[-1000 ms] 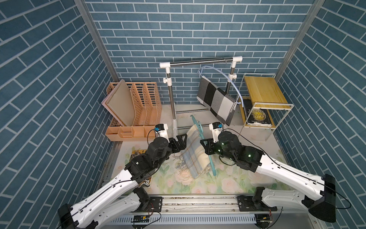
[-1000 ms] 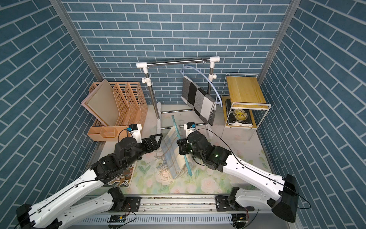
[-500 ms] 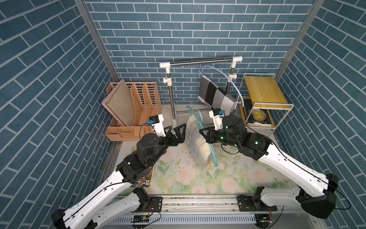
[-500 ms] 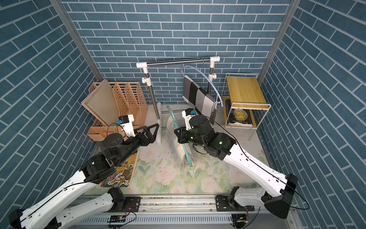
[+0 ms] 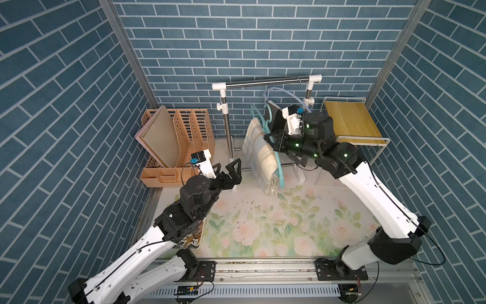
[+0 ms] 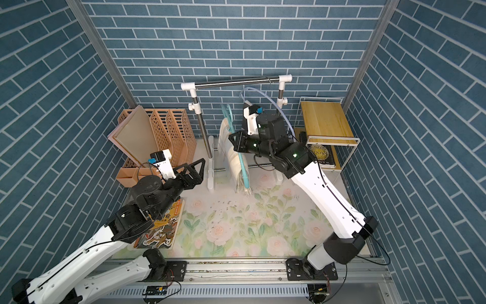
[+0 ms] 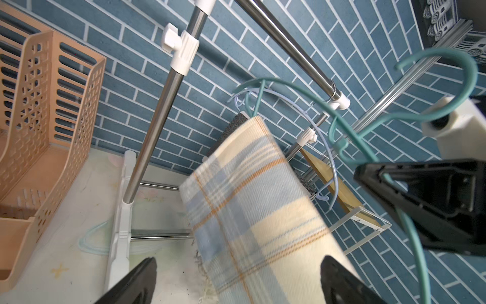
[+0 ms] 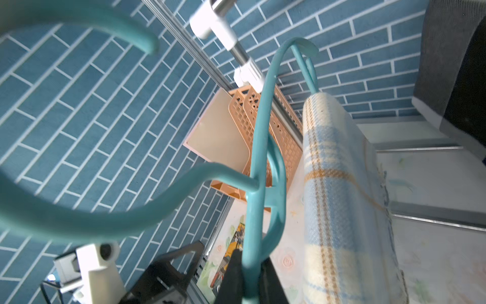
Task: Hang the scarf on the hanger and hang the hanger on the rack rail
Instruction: Place the hanger at the clothesline.
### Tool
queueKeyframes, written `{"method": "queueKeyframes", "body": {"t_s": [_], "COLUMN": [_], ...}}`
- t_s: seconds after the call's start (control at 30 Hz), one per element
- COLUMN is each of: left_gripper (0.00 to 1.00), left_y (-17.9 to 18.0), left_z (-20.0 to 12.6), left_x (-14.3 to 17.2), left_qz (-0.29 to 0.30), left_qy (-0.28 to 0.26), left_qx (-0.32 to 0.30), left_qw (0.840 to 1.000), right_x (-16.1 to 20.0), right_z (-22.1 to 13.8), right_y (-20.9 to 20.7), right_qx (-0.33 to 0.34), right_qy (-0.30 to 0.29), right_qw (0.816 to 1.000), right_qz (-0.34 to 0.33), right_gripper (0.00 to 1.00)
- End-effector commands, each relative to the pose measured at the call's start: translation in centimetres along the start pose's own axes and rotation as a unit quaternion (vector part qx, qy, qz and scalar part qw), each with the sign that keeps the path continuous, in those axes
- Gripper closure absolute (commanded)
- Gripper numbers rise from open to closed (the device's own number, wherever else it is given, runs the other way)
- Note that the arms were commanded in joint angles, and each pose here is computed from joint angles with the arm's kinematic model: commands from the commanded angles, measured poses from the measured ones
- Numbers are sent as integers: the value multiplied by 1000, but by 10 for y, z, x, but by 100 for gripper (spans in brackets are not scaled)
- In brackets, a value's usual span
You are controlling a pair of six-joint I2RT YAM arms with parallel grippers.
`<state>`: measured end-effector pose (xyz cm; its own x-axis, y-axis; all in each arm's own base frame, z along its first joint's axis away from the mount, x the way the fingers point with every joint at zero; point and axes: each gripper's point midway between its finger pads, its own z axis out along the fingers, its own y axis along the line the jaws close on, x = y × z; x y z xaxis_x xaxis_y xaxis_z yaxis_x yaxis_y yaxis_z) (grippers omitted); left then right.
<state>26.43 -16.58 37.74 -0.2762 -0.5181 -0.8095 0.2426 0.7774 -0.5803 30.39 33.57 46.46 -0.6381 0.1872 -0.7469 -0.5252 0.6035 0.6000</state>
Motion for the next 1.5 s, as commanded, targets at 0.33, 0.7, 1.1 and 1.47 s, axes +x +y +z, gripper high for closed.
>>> {"method": "queueKeyframes", "body": {"t_s": [0.33,0.7,1.1,1.47], "left_gripper": [0,0,0,0], "left_y": [22,32,44,49], "left_z": [-6,6,16,18], "left_x": [-3,18,39,45], "left_qz": [10,17,14,19], "left_qy": [-9,12,31,38], "left_qx": [-36,-46,-61,-68], "left_qw": [999,999,998,997], "right_x": [-82,-105,-135,-152], "right_z": [29,51,79,97], "right_y": [-11,-34,-50,-70], "right_qx": [-18,-32,-52,-54], "right_qy": [-58,-84,-145,-185], "right_qw": [998,995,985,974], "right_qz": [8,31,81,123], "right_gripper": [100,100,100,100]}}
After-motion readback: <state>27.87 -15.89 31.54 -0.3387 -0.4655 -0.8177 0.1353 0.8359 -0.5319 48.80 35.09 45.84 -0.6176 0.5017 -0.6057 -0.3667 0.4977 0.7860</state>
